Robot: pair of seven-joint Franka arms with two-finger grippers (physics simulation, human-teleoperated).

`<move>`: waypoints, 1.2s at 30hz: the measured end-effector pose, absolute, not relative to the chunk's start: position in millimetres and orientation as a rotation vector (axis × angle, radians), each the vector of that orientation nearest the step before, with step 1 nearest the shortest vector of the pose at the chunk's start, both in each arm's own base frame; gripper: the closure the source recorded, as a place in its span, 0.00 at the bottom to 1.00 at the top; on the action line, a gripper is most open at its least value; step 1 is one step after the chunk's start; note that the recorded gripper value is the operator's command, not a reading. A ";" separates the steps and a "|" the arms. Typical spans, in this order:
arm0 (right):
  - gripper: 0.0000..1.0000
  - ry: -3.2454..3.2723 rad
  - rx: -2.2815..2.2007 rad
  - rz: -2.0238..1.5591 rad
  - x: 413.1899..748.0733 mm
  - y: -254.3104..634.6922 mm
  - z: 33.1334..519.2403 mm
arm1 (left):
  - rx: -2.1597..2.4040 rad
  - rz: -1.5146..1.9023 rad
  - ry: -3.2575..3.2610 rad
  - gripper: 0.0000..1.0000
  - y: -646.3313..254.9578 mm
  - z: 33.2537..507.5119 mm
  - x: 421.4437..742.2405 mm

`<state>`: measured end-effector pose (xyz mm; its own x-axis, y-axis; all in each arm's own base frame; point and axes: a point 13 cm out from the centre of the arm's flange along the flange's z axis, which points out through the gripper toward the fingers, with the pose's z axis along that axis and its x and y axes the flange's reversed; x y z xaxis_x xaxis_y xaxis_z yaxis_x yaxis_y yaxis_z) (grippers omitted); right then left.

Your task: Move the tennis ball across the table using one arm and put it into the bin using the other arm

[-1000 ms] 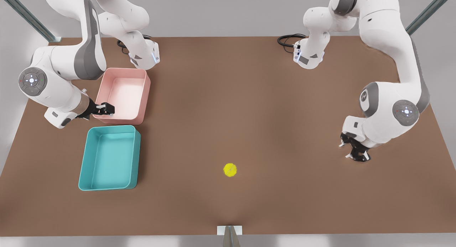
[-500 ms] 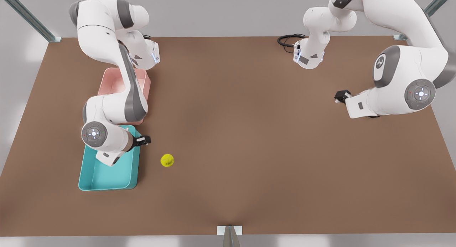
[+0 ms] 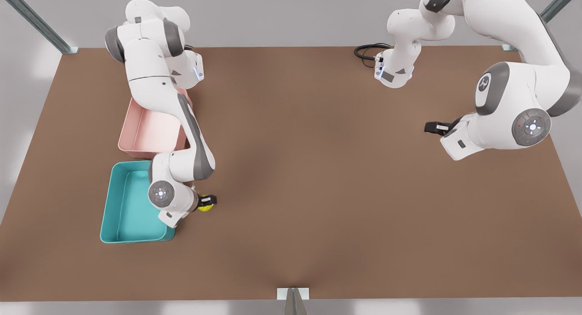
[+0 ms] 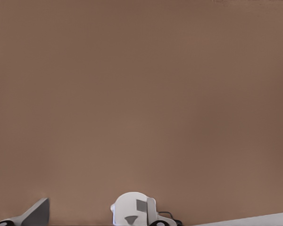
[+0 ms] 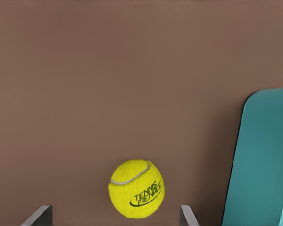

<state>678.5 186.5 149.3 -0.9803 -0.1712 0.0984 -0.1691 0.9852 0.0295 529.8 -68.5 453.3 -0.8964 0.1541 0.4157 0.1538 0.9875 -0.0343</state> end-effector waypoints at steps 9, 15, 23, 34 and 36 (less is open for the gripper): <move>0.00 -3.045 0.198 -0.012 667.8 177.0 99.7 | -0.082 -0.030 -2.698 0.00 -68.5 448.7 529.7; 0.00 -3.067 0.181 0.000 667.6 176.4 75.6 | -0.023 -0.044 -2.695 0.00 -68.4 447.7 529.2; 0.00 -3.075 0.170 0.019 665.8 176.0 46.0 | 0.031 -0.058 -2.677 0.00 -68.7 439.6 529.1; 0.00 -3.080 0.162 0.024 648.2 174.5 34.2 | 0.075 -0.070 -2.676 0.00 -68.5 438.4 529.7; 0.00 -3.092 0.159 0.024 652.3 173.9 34.1 | 0.080 -0.071 -2.675 0.00 -68.5 438.2 529.8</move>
